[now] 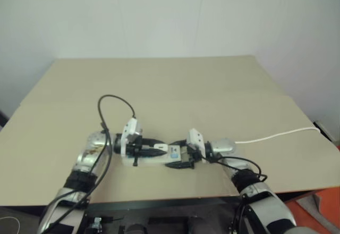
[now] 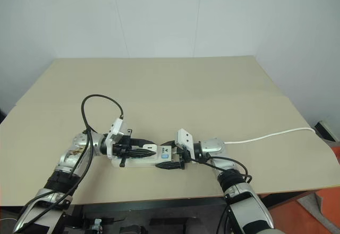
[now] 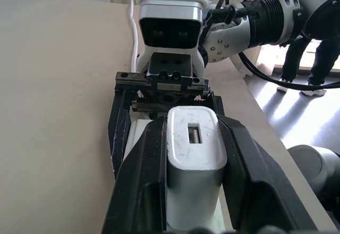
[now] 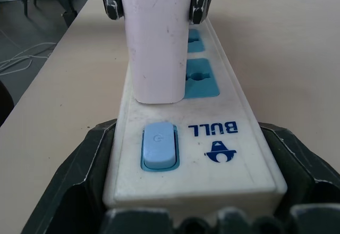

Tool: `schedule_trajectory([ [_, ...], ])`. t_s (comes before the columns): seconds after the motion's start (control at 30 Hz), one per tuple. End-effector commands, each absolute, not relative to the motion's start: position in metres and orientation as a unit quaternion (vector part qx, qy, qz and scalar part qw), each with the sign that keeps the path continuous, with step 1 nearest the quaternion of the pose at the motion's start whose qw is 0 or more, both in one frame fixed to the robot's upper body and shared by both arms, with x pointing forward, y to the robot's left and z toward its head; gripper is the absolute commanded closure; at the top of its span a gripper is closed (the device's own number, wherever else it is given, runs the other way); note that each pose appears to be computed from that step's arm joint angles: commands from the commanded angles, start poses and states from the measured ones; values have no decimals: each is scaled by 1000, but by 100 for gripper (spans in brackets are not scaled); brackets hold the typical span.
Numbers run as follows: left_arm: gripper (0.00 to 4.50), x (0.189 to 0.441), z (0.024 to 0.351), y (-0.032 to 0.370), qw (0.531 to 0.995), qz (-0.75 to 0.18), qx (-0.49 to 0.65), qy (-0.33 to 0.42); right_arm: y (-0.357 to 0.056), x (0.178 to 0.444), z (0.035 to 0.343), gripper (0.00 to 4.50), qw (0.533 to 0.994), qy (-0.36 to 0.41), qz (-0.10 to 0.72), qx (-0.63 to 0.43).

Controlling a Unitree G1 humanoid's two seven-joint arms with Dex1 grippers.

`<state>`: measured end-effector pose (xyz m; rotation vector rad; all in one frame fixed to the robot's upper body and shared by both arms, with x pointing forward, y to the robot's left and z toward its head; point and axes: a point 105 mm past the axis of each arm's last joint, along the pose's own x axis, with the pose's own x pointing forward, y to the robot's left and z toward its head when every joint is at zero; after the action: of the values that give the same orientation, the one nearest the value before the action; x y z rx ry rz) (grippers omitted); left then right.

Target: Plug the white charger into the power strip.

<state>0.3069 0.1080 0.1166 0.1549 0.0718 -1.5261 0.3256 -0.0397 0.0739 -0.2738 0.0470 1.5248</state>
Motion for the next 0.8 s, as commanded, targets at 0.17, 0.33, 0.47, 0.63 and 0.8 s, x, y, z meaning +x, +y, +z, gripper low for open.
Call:
schedule_trajectory([
  [0.17, 347, 305, 85, 123, 732, -669, 79, 102, -40, 326, 74, 108, 717, 23, 686, -124],
  [0.33, 347, 303, 82, 123, 730, -671, 85, 102, -40, 326, 74, 108, 716, 23, 686, -124],
  [0.47, 347, 297, 73, 125, 716, -682, 107, 107, -40, 327, 75, 108, 717, 22, 686, -125],
  [0.63, 347, 300, 71, 126, 720, -677, 109, 106, -40, 327, 75, 108, 717, 23, 686, -126],
  [0.8, 347, 300, 69, 129, 720, -676, 109, 111, -40, 327, 75, 108, 716, 23, 686, -126],
])
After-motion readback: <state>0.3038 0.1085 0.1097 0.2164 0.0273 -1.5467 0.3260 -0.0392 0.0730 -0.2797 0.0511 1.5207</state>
